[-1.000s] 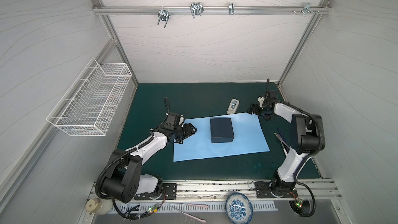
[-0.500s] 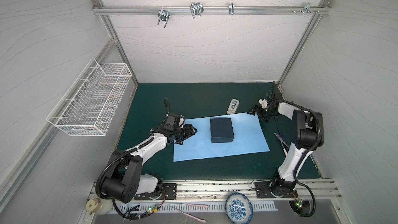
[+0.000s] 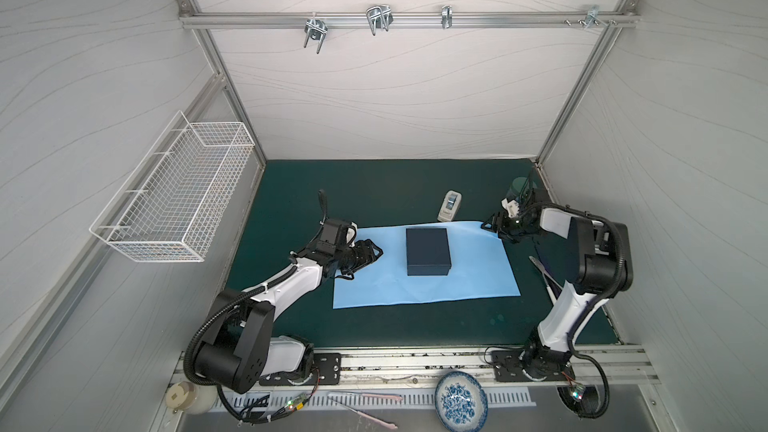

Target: Wrap the gift box in paper

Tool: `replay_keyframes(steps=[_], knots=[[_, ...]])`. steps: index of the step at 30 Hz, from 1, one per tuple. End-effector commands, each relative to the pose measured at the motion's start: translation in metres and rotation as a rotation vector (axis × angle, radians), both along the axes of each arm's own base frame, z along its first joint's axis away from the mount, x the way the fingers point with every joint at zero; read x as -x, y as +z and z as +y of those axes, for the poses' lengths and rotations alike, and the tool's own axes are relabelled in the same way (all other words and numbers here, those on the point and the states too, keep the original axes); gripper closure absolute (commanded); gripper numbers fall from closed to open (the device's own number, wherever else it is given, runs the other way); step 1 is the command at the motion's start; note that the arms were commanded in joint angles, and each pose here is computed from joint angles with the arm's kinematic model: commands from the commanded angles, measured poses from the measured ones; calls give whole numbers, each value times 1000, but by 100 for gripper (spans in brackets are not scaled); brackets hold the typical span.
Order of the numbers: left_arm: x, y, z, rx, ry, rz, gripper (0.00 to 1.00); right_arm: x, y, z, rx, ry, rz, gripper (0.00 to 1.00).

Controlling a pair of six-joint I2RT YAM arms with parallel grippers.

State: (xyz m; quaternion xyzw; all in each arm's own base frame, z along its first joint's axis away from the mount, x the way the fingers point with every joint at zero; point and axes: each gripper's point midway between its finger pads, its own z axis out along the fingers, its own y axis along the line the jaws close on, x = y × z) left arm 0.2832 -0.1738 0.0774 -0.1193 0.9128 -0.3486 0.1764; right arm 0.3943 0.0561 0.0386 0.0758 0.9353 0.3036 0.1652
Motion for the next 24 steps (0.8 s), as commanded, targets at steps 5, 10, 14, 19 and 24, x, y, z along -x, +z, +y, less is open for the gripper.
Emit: replay_keyframes(steps=[5,10,14,19,24], knots=[[-4,14,-6,32,-20,-60,27,2,3,-9,42,-32,-22,52],[-3,15,-6,35,-21,-60,28,4,7,-12,67,-49,-31,64],[-4,18,-6,35,-21,-66,28,9,13,-9,102,-39,-32,74],[-3,22,-10,35,-28,-67,28,19,21,0,143,-20,-24,87],[1,31,-15,33,-39,-78,28,31,39,11,163,0,-32,98]])
